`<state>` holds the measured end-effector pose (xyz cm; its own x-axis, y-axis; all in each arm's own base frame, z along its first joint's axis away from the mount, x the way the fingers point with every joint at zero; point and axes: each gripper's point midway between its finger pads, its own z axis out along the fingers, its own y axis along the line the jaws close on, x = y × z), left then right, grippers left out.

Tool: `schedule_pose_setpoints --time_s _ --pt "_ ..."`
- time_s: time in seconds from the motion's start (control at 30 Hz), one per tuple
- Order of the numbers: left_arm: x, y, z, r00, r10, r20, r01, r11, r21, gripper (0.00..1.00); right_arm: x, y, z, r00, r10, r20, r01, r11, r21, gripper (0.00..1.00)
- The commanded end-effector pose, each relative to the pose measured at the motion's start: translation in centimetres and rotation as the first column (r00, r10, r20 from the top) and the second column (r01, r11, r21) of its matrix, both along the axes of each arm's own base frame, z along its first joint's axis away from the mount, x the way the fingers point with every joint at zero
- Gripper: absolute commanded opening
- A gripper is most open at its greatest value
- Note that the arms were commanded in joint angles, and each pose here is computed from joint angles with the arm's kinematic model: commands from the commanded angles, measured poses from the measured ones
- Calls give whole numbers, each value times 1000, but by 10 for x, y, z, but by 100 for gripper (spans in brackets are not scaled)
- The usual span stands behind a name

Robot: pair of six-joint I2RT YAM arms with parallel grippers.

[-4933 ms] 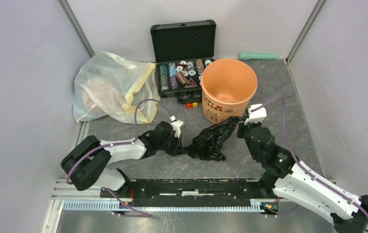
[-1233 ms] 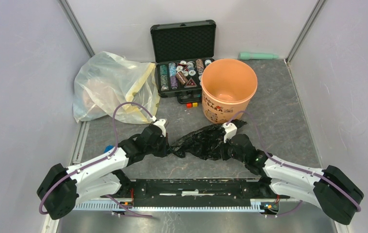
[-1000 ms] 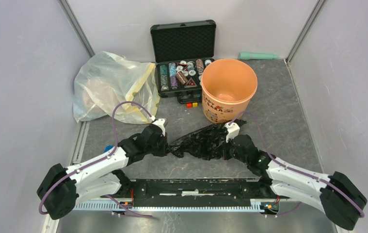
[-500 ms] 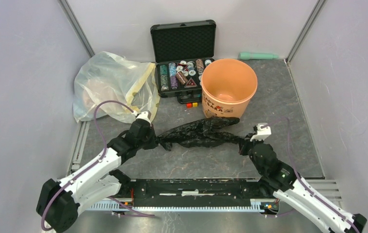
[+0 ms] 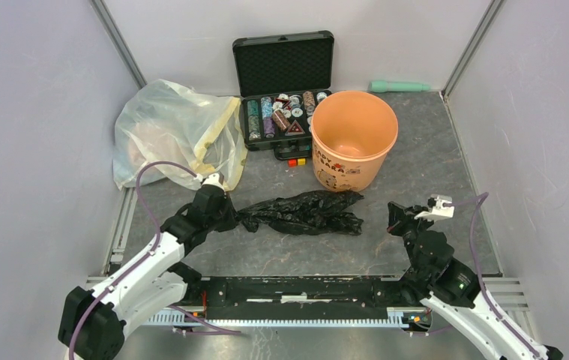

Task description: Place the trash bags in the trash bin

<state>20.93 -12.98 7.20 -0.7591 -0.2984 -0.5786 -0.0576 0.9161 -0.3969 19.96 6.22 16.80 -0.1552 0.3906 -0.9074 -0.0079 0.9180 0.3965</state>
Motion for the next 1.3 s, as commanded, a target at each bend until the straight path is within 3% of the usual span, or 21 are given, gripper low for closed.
schedule_pose_setpoints --time_s 0.0,0.07,0.17,0.37,0.5,0.7,0.77,0.87,0.93,1.03,1.27 --pt "7 -15 15 999 -35 23 36 997 -69 2 -1 15 25 992 106 64 -105 994 -28 3" --pt "8 -16 16 999 -40 21 42 997 -62 5 -4 42 25 965 257 57 -252 964 -89 17" --pt "9 -17 16 999 -48 14 49 997 -59 6 -11 83 17 875 483 23 -470 862 -189 45" --pt "10 -19 18 999 -49 22 50 996 -68 6 -28 139 -15 670 726 -155 -739 631 -235 71" --pt "8 -22 19 998 -66 19 67 994 -85 6 -29 155 -24 631 751 -194 -774 591 -228 82" --pt "9 -24 20 997 -72 21 74 993 -90 6 -33 170 -41 606 754 -253 -793 547 -267 85" --pt "9 -24 20 997 -73 21 74 993 -90 6 -25 165 -48 649 706 -284 -759 576 -303 80" --pt "9 -24 19 997 -74 19 75 994 -85 5 -16 158 -54 695 646 -317 -719 606 -340 58" --pt "9 -24 19 997 -73 18 74 994 -80 5 -11 154 -55 720 617 -319 -694 629 -351 39" --pt "9 -23 18 997 -70 16 71 994 -79 5 -3 144 -50 772 559 -302 -635 683 -360 1" --pt "8 -19 11 998 -63 6 63 996 -56 5 3 99 -4 902 408 -139 -431 844 -320 0"
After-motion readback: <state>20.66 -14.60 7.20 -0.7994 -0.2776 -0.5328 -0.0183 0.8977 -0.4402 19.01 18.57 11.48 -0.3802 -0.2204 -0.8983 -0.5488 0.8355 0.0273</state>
